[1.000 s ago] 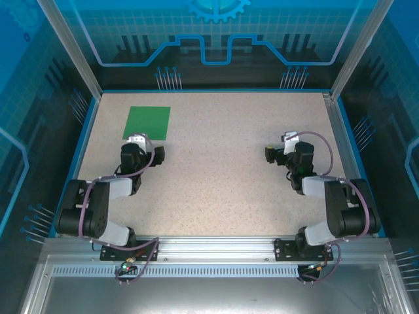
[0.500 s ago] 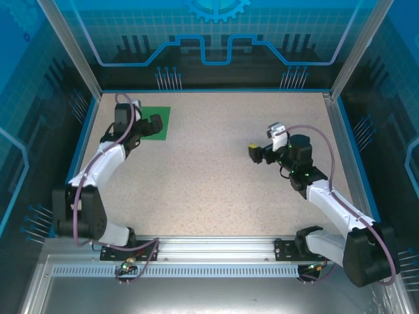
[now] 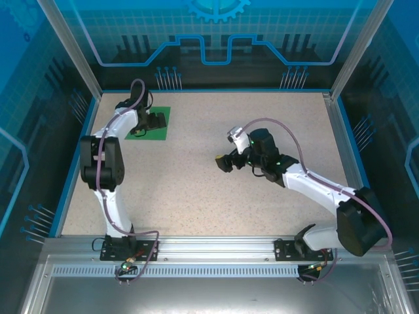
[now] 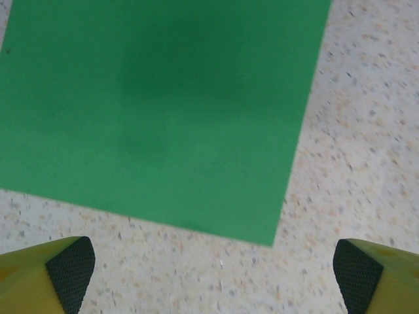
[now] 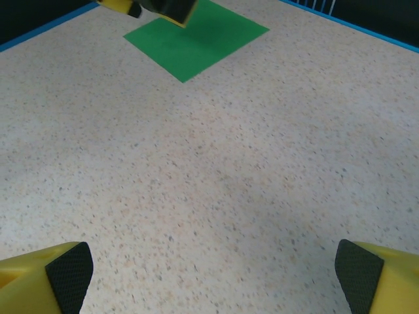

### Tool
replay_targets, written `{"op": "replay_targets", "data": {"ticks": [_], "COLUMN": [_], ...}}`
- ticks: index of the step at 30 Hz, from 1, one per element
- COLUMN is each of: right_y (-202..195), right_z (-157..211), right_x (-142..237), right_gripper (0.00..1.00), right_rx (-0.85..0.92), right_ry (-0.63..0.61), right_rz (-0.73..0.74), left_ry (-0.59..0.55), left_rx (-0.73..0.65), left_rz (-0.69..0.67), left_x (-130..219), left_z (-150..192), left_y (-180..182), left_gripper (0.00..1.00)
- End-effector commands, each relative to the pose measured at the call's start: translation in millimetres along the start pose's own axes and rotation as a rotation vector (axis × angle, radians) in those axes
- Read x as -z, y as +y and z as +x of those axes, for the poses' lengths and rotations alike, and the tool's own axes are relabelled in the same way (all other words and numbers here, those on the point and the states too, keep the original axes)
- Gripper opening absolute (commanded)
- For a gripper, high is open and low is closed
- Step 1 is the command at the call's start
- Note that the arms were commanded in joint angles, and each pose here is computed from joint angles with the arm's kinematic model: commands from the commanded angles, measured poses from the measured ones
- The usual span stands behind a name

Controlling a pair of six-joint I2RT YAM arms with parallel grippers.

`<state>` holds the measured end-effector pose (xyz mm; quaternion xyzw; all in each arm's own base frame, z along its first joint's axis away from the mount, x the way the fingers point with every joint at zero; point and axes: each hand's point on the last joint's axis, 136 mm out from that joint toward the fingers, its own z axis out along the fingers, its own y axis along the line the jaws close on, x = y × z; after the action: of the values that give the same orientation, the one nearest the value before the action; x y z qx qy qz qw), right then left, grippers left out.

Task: Fold a paper plane with a square sheet of paper (pick it up from the middle)
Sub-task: Move the paper to the center of the table.

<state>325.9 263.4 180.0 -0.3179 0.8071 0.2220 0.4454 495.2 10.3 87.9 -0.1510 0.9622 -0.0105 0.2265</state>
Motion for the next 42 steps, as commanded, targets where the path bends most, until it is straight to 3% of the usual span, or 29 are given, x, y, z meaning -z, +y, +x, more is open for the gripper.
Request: {"op": "replay_targets", "data": {"ticks": [1, 7, 20, 32, 42], "right_y": [10.1, 20.5, 17.9, 9.7, -1.7], "right_z": [-19.2, -20.3, -15.1, -15.2, -18.0], "right_x": [-8.1, -24.3, -36.3, -36.8, -26.1], "right_gripper": [0.99, 0.99, 0.99, 0.99, 0.99], "right_rx": [-0.008, -0.015, -0.057, -0.089, -0.111], "right_ry": [-0.016, 0.014, 0.070, 0.081, 0.070], "right_rz": [-0.003, -0.014, -0.004, 0.021, 0.045], "left_ry": [0.069, 0.178, 0.319, 0.371, 0.334], "left_rx": [-0.032, -0.045, -0.026, -0.075, -0.058], "left_rz": [-0.087, -0.126, -0.110, -0.087, -0.051], "left_x": [-6.8, -42.2, -68.9, -66.1, -33.8], "left_z": [1.5, 5.8, 26.4, 56.2, 88.9], "left_y": [16.1, 25.7, 36.4, 9.0, -24.2], "left_gripper": [0.97, 0.98, 0.99, 0.99, 0.99]}}
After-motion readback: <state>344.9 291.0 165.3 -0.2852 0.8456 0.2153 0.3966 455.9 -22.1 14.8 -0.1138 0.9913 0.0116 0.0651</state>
